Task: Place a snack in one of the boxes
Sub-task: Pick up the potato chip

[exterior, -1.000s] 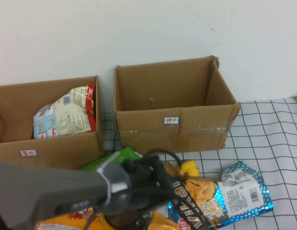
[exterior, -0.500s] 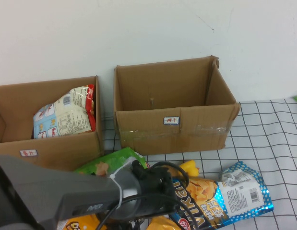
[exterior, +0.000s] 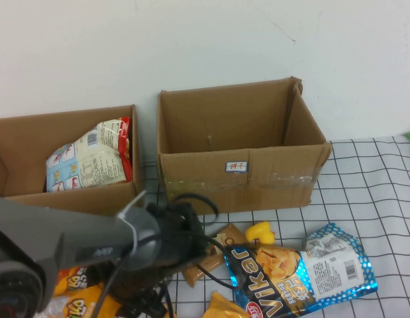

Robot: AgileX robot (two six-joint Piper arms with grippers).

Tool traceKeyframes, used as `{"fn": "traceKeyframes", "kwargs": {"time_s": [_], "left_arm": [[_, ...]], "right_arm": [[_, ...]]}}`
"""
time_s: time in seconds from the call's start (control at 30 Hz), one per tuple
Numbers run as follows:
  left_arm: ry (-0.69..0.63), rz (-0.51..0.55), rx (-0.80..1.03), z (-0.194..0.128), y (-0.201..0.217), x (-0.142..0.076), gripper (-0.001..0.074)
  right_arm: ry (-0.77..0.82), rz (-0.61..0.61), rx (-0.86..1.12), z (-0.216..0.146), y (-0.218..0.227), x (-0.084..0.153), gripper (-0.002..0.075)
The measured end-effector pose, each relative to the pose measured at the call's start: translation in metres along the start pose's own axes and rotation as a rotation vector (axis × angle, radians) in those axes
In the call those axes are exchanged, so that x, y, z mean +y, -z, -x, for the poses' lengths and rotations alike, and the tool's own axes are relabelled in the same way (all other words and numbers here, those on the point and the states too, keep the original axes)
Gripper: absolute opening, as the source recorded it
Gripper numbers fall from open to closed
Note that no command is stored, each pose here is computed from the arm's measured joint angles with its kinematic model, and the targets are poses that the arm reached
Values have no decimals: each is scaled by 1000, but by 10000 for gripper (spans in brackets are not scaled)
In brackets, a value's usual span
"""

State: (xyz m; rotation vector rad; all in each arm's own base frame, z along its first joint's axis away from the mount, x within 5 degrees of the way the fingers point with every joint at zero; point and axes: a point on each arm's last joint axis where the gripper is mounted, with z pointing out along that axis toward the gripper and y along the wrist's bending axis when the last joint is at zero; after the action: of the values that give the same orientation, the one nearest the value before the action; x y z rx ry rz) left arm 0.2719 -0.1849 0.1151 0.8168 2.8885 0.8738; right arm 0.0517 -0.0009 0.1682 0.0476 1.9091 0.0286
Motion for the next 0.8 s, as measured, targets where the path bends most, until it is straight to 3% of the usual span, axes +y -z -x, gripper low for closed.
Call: {"fn": "traceKeyframes", "kwargs": {"time_s": [0.17, 0.3, 0.5, 0.8], "left_arm": [[15, -18, 20, 1, -8, 13, 311], [-8, -13, 20, 2, -11, 17, 132], [-33, -24, -12, -2, 6, 20, 132], [21, -128, -266, -49, 109, 46, 124]], "right_arm": [[0, 0, 0, 0, 0, 0, -1], [0, 0, 0, 0, 0, 0, -1], [0, 0, 0, 0, 0, 0, -1], [0, 0, 0, 0, 0, 0, -1]]}}
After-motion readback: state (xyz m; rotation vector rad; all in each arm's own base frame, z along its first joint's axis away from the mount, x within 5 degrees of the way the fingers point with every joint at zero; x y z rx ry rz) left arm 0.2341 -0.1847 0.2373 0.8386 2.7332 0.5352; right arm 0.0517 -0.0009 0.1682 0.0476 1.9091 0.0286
